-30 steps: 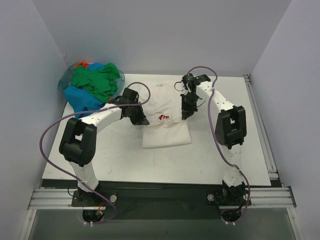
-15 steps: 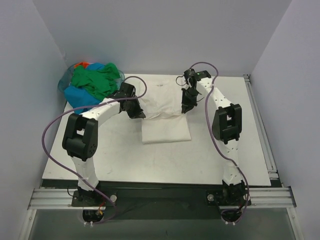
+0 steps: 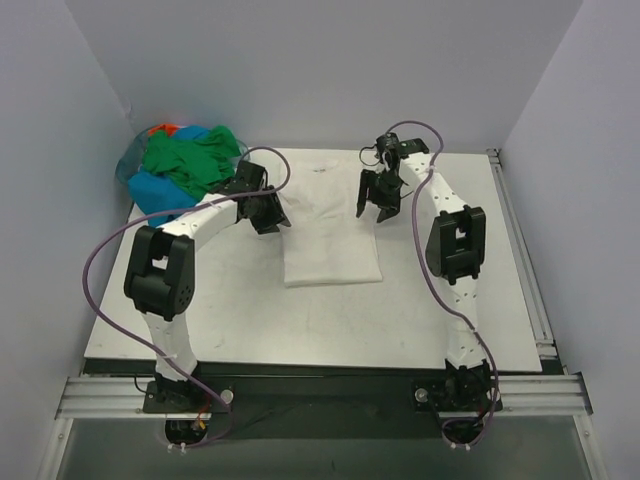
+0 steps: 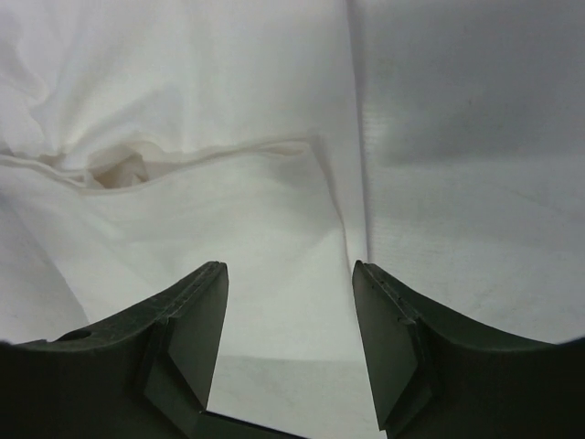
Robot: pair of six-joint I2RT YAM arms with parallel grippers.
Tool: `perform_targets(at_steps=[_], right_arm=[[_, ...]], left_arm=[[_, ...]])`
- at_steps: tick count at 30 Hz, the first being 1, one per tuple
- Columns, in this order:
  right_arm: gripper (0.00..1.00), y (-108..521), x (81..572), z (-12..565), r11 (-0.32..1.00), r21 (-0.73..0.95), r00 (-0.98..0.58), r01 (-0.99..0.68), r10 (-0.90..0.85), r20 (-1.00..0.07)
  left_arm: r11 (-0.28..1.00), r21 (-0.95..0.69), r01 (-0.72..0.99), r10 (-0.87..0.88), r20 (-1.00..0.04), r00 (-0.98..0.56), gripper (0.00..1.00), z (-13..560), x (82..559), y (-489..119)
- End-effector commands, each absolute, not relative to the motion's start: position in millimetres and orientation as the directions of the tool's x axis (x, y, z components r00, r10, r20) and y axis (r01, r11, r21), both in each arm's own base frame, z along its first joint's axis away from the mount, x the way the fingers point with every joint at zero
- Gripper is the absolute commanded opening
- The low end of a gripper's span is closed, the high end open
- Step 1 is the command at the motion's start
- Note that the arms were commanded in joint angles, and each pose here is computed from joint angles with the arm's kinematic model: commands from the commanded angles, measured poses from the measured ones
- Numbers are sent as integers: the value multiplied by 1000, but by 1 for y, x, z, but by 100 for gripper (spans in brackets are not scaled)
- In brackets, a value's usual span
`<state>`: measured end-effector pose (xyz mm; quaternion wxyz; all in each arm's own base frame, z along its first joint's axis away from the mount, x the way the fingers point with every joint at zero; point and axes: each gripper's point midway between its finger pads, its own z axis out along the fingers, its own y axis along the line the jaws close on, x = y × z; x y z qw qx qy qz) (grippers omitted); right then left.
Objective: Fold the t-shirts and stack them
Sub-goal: Fold the folded rectangular tshirt in 1/3 of the way
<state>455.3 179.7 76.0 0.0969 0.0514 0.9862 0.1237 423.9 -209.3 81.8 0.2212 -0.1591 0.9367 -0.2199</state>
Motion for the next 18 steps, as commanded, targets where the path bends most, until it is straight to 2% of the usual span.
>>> perform_targets(at_steps=[1,2,3,4,12,13,14,18], right_arm=[[57,167,432,103,965,257,-979,51,99,-180],[57,165,428,111,964,262,-977,41,94,-192],[57,163,413,99,966,254,-986,43,82,-145],[56,163,409,106,964,263,-983,31,77,-166],[51,150,337,70,962,266,-995,68,85,-54],[50,150,335,71,959,275,-994,64,87,-71],[50,147,320,60,960,269,-995,84,96,-29],[47,145,304,49,957,271,-994,100,107,-12]], left_arm=[[841,-531,-102,-365,-418,-832,49,118,423,-220],[843,-528,-100,-357,-412,-838,50,114,414,-218],[843,-530,-95,-353,-410,-841,50,113,409,-220],[845,-528,-89,-342,-405,-848,50,110,402,-222],[866,-493,-81,-284,-352,-892,50,83,345,-228],[870,-485,-84,-279,-346,-896,50,79,340,-228],[872,-482,-90,-281,-342,-896,50,78,337,-228],[893,-435,-116,-270,-310,-912,50,67,317,-227]])
